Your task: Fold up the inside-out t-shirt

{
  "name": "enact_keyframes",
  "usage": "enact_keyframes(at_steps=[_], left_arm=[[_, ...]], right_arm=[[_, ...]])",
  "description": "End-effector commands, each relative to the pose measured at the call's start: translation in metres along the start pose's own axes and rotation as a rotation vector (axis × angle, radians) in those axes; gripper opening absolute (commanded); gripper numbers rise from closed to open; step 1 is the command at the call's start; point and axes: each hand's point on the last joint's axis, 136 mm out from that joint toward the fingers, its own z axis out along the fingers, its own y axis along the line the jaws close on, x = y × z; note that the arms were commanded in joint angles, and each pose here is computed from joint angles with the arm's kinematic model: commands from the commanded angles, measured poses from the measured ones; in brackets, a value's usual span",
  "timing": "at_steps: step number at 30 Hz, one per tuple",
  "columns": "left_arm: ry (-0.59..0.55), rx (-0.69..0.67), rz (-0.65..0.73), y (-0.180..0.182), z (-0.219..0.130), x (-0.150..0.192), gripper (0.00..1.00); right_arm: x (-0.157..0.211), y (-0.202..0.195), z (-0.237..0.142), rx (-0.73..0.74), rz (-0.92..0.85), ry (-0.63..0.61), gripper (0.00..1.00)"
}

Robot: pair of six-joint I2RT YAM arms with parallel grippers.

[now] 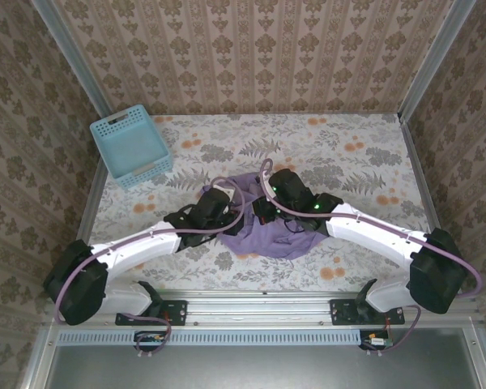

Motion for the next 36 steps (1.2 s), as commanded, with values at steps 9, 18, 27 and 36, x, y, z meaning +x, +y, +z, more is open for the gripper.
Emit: enact_keyframes(at_steps=[9, 18, 27, 36], left_arm=[[-0.095, 0.123, 0.034, -0.043, -0.031, -0.028, 0.0], [-0.213, 0.196, 0.034, -0.063, -0.068, -0.05, 0.0], [-0.251, 0.225, -0.056, -0.05, -0.074, -0.077, 0.0], [-0.253, 0.249, -0.06, -0.056, -0.077, -0.086, 0.0]], right_arm=[[-0.018, -0.049, -0.007, 0.119, 0.073, -0.042, 0.0], [-0.009, -0.075, 0.028, 0.191, 0.032, 0.016, 0.08], [0.007, -0.034, -0.012, 0.098, -0.048, -0.098, 0.44], [0.015, 0.019, -0.017, -0.116, -0.112, -0.188, 0.39]])
